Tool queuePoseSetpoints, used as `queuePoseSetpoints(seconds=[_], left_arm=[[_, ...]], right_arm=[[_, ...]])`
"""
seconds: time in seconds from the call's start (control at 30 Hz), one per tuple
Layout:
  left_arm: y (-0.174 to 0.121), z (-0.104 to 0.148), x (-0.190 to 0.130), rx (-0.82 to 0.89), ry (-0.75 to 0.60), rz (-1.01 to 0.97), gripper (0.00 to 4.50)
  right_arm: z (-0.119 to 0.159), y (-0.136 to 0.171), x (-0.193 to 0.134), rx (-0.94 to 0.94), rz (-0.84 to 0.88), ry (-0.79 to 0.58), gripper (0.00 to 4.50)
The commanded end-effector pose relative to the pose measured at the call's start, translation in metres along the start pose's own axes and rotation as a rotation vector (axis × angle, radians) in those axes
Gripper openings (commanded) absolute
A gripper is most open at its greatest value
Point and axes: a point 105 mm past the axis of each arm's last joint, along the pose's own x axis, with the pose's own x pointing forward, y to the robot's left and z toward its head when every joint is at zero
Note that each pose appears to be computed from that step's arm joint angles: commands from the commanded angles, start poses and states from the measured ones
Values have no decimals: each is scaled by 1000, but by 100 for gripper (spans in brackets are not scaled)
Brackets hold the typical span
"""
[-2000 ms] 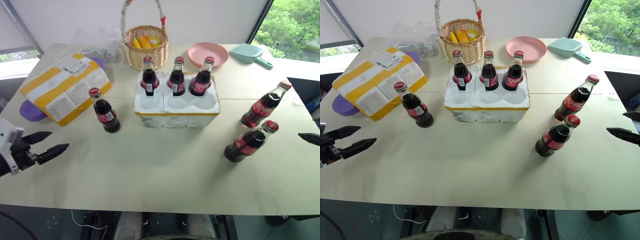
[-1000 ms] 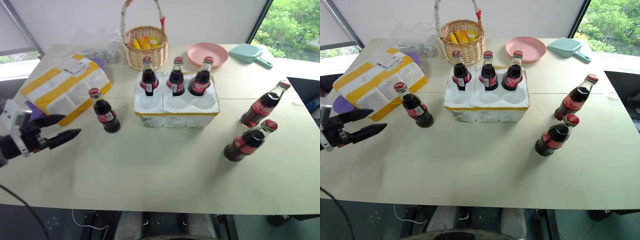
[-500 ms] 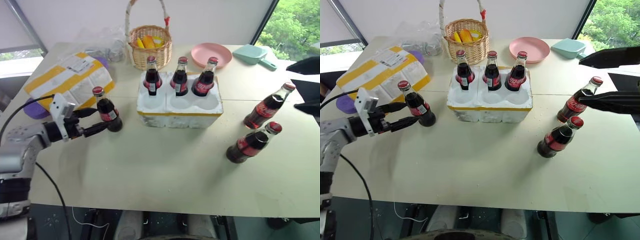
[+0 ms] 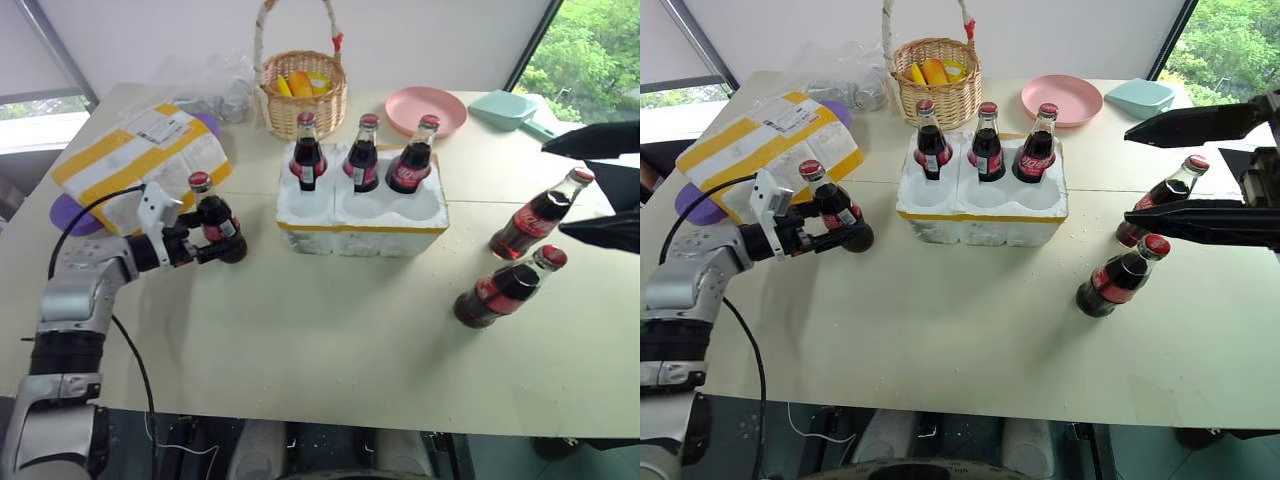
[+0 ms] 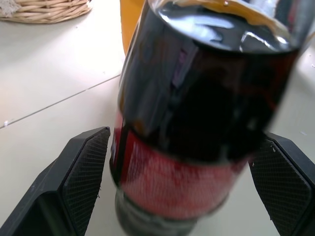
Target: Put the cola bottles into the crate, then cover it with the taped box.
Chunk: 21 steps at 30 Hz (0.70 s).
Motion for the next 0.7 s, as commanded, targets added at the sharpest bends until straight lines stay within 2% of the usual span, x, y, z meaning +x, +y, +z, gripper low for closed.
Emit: queuePoseSetpoints(seconds=[0.03, 0.13, 0.17, 0.23, 0.27, 0.4, 0.47, 0.7], left_arm=[[1, 9, 4, 43, -21, -8, 440], [0, 11, 5, 41, -30, -24, 440], [0, 12, 5, 36, -34, -31, 386], [-2, 12, 3, 34, -33, -50, 308], [-2, 12, 3, 34, -29, -54, 283], [-5, 17, 2, 41, -17, -74, 286], [-11, 28, 0, 48, -23, -118, 286], [-32, 103, -10, 121, -82, -308, 286]], right_arm=[[3, 4, 2, -34, 11, -12, 450], [1, 4, 3, -30, 11, -13, 450], [1, 5, 4, -29, 11, -13, 450], [0, 5, 4, -28, 10, -17, 450], [0, 5, 4, -28, 9, -18, 450], [-2, 5, 5, -28, 6, -27, 450], [-3, 4, 6, -27, 3, -32, 450], [-10, -1, 7, -17, -16, -47, 450]])
